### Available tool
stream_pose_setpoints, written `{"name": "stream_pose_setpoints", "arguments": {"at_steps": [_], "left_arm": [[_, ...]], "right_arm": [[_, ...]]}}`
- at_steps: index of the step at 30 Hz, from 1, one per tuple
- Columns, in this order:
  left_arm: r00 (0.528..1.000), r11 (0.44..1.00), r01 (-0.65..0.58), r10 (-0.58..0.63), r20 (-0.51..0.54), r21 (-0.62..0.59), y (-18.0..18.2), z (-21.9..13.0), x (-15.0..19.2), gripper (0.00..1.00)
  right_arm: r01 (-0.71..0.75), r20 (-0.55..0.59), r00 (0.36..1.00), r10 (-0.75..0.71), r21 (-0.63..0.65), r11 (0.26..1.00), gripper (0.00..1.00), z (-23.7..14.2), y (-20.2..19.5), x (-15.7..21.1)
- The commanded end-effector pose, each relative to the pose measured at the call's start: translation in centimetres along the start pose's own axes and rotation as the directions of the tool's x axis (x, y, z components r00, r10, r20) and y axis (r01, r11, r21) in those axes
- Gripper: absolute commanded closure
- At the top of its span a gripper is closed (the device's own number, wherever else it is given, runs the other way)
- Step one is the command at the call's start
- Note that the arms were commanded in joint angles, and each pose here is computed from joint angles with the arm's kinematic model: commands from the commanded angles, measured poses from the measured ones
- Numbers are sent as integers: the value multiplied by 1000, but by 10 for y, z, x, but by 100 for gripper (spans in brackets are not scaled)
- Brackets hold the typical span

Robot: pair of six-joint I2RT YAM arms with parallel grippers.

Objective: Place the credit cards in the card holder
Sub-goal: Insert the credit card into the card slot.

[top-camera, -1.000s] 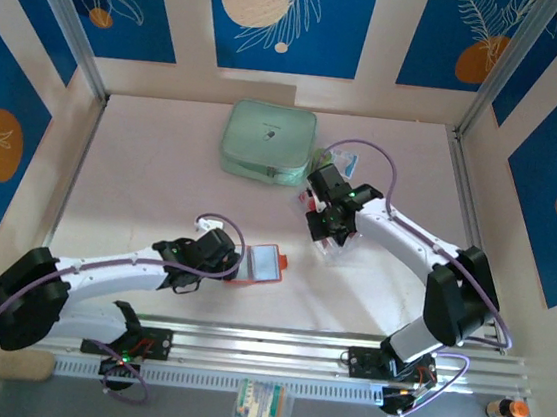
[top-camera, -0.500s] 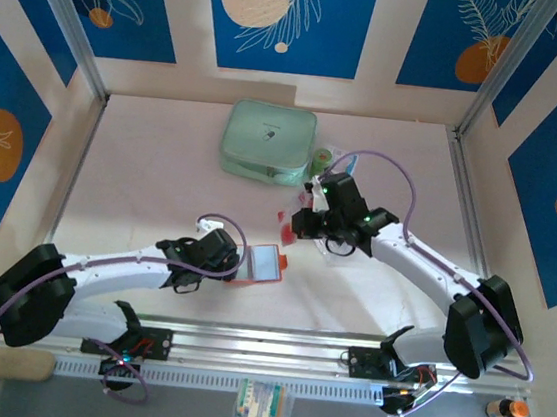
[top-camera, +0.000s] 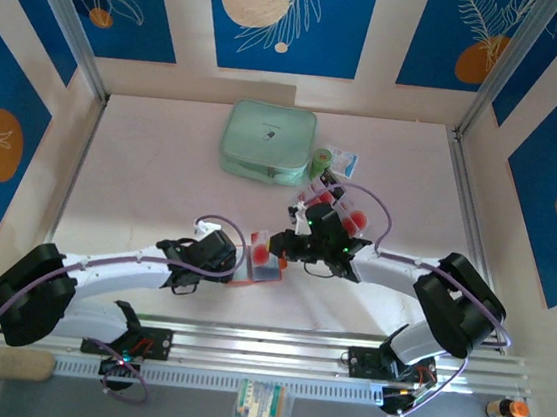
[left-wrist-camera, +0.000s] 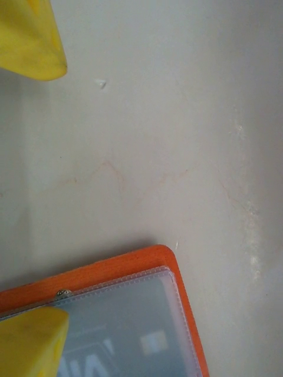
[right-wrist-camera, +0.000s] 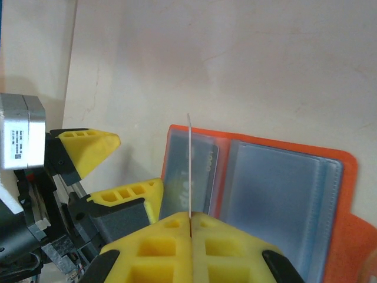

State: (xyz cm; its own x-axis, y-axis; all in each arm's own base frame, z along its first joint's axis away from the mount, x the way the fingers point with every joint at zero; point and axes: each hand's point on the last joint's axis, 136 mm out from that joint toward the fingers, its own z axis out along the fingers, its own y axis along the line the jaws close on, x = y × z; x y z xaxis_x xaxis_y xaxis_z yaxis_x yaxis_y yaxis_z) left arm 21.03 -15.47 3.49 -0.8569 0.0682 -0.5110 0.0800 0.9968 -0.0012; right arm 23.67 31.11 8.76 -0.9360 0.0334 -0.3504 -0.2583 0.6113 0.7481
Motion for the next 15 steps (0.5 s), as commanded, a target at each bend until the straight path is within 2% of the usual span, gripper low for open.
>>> {"name": "stream_pose_setpoints", "arguments": {"at_steps": [1, 15], "left_arm": [[1000, 998, 0, -1, -24, -60, 13, 4, 7, 2], [999, 998, -4, 2, -34, -66, 15, 4, 11, 2]], "right_arm": [[2, 34, 999, -1, -28, 1000, 100, 7, 3, -2], [-14, 33, 999, 14, -1, 1000, 100, 21, -13, 5]]}}
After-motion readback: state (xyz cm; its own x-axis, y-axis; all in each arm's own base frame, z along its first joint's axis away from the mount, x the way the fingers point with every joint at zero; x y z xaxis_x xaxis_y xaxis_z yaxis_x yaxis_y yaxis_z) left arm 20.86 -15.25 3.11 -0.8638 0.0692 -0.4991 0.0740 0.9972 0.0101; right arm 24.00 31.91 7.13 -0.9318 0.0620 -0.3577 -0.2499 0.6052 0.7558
